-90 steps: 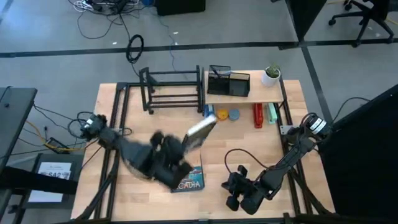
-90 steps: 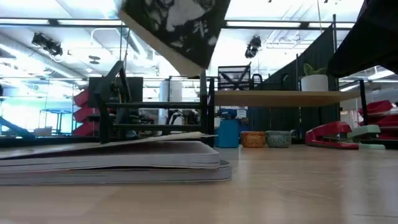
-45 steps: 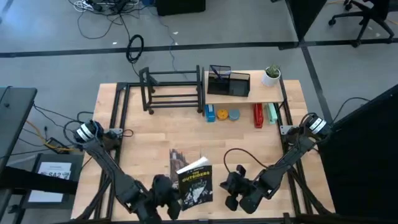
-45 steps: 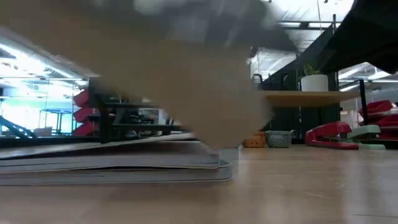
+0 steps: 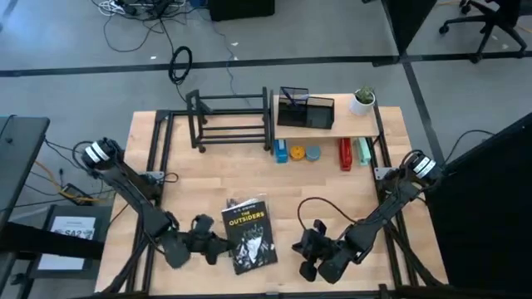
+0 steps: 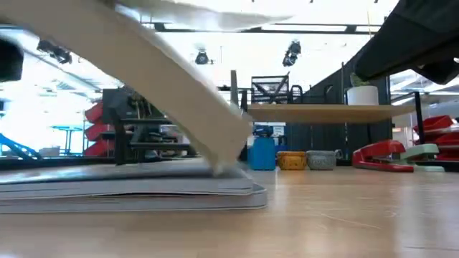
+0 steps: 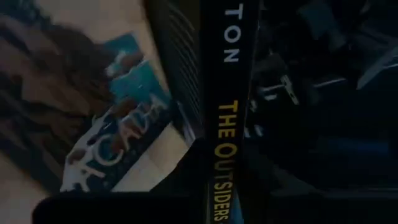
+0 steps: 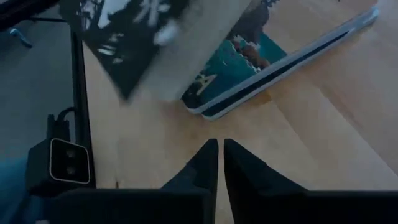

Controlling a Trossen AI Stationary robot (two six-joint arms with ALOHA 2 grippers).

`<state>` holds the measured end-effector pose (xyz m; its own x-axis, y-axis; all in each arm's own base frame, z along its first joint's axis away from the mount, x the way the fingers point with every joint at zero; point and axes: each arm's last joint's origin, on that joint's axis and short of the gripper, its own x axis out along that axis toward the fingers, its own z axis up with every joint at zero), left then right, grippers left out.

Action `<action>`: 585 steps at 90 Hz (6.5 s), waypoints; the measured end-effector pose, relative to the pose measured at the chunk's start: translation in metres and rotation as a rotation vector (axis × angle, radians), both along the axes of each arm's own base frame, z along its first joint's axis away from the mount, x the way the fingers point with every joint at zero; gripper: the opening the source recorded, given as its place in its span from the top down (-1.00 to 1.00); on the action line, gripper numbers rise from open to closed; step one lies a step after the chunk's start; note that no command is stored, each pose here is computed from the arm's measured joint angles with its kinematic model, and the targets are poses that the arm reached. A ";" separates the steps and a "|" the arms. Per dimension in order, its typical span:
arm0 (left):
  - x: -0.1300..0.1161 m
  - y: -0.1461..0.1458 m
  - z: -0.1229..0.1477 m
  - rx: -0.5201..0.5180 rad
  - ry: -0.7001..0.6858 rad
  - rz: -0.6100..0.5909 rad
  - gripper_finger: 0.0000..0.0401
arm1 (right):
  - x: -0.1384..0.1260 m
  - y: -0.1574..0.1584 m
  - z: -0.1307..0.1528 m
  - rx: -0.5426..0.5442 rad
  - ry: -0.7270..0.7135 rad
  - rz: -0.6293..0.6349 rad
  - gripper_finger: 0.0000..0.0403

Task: Stock shelves
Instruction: Remove the black book from the book shelf, then adjust the books on the center of the table, then remove the purple ballpen from the pen holder

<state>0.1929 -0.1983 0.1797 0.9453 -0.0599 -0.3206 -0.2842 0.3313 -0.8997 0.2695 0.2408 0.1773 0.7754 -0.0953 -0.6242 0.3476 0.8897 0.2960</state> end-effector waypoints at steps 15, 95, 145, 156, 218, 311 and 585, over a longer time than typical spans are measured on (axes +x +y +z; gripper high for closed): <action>-0.010 0.019 -0.029 -0.038 0.011 0.059 0.80 | 0.000 0.000 0.000 0.002 0.001 -0.002 1.00; 0.003 0.046 -0.040 -0.022 0.069 0.142 0.61 | 0.002 -0.003 0.000 0.010 0.004 -0.009 0.99; 0.000 0.047 -0.045 0.074 0.132 0.087 0.60 | 0.002 -0.003 0.000 0.010 0.004 -0.010 0.99; -0.001 0.047 -0.047 0.084 0.154 0.077 0.51 | 0.002 -0.003 0.000 0.010 0.004 -0.010 1.00; 0.006 0.030 -0.015 0.088 0.449 -0.173 0.35 | 0.032 -0.033 0.000 0.109 0.081 0.041 1.00; 0.027 -0.012 -0.041 0.156 0.730 -0.275 0.76 | 0.076 -0.109 -0.049 0.084 0.304 -0.047 1.00; 0.081 0.010 0.021 0.598 0.528 0.039 1.00 | -0.109 -0.236 0.224 -0.503 -0.359 -0.314 0.63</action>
<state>0.2737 -0.1878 0.2004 0.6576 0.2933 -0.6939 -0.6444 0.6962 -0.3164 0.1607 0.0045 0.4008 0.8141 -0.5598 -0.1547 0.5689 0.8222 0.0185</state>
